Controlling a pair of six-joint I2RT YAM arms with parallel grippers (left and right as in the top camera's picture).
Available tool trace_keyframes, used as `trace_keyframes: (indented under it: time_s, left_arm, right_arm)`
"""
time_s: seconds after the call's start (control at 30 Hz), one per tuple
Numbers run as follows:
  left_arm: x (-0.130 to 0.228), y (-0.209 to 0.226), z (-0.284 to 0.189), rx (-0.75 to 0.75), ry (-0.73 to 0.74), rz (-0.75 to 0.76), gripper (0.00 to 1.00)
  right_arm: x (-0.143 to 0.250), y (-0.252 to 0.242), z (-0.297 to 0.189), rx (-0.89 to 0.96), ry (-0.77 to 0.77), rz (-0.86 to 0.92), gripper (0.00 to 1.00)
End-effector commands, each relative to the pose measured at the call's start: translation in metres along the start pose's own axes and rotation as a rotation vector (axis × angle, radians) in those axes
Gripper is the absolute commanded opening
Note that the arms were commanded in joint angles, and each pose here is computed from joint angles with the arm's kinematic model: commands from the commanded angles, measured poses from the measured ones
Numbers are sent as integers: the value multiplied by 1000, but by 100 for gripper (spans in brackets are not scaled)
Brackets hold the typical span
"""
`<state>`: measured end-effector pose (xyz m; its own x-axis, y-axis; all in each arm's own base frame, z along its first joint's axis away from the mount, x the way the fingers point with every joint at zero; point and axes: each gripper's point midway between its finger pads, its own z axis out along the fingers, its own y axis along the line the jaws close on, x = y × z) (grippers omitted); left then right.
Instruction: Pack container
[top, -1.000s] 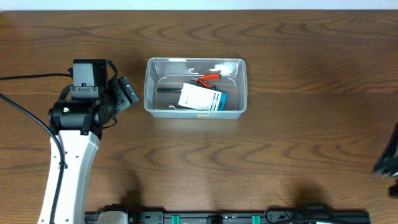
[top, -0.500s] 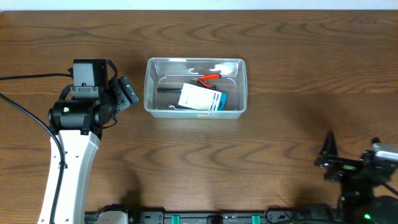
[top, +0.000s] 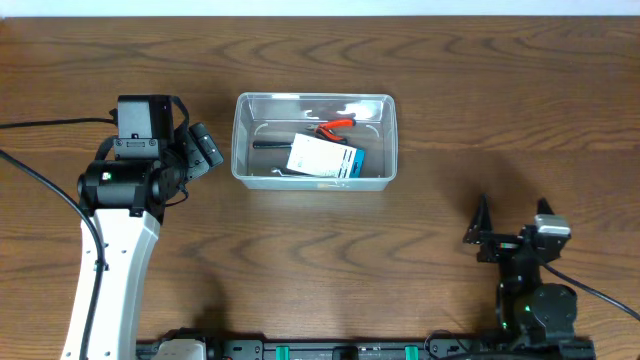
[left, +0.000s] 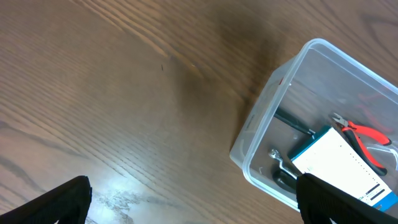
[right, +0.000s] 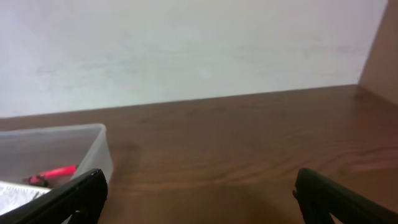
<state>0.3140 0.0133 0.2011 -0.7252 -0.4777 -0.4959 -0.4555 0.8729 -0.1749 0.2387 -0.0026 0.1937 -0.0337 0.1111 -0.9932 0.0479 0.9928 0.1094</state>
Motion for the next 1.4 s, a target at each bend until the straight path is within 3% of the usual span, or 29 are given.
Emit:
trace_keyframes:
  time_s: [0.0,0.27,0.57,1.37]
  left_arm:
    - [-4,2,-1,-11,-10,-2,98]
    - [-4,2,-1,-11,-10,-2,98]
    - [-4,2,-1,-11,-10,-2,98]
    - [-4,2,-1,-11,-10,-2,98]
  right_arm:
    - [11,6,3,-38,1,2,99]
    - [36,4,7,-39,49,-3,99]
    - [38,13,8,-92,38,-101,99]
    - [38,13,8,-92,39,-102,99]
